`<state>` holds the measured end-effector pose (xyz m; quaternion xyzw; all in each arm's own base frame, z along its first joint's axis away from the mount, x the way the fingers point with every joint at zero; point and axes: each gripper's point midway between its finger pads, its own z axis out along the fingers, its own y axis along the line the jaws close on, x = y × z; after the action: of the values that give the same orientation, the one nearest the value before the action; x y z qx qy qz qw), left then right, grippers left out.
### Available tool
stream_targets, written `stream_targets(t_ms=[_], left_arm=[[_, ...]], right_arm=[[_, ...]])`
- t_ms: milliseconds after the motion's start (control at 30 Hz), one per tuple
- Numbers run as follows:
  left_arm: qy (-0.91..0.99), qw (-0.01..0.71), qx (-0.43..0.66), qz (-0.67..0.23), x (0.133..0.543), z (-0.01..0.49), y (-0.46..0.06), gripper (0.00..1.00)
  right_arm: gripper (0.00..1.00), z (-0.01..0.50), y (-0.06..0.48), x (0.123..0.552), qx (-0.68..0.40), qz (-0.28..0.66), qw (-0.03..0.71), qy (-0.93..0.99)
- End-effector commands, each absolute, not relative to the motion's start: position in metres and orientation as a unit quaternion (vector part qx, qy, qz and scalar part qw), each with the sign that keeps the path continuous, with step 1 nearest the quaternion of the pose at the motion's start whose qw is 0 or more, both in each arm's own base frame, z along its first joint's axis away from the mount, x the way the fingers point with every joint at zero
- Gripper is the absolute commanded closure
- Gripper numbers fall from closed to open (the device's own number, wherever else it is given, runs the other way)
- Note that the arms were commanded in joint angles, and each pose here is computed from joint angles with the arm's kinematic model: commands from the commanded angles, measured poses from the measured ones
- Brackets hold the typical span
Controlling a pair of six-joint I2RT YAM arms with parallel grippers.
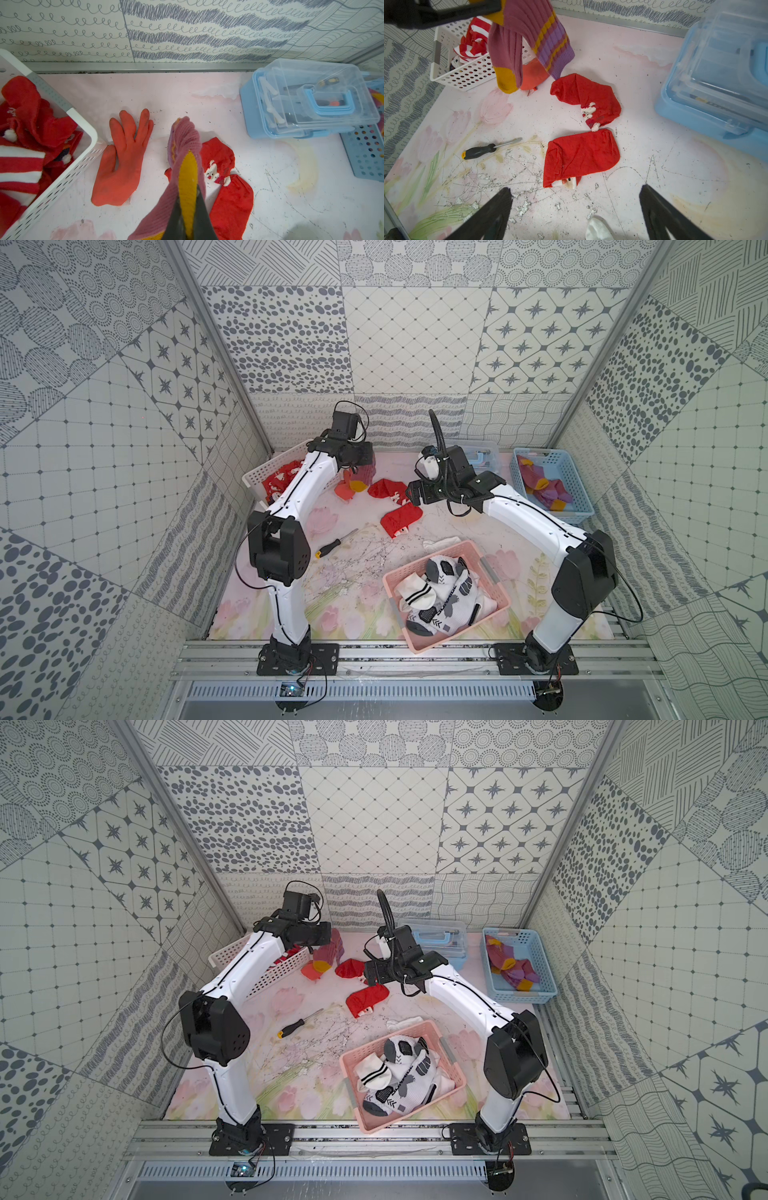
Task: Sort the socks into the basket by color
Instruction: Pick up the sock from the center of the board, then place the sock at the center of the board.
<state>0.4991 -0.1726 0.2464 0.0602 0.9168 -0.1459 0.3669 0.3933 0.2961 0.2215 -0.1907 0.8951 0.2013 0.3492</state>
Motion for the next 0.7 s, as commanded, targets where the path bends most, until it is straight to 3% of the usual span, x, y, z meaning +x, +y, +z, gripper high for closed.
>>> stream_targets(t_ms=[0,367,667], left_arm=[[0.912,0.359,0.109,-0.168,0.454,0.262,-0.174,1.00],[0.948,0.234,0.128,-0.172,0.386,0.178,-0.187,1.00],[0.966,0.169,0.094,-0.175,0.392,0.097,-0.207,1.00]], right_arm=[[0.02,0.231,0.307,0.393,-0.193,0.226,0.361,0.884],[0.02,0.221,0.313,0.389,-0.201,0.230,0.344,0.888],[0.02,0.211,0.318,0.385,-0.204,0.228,0.332,0.892]])
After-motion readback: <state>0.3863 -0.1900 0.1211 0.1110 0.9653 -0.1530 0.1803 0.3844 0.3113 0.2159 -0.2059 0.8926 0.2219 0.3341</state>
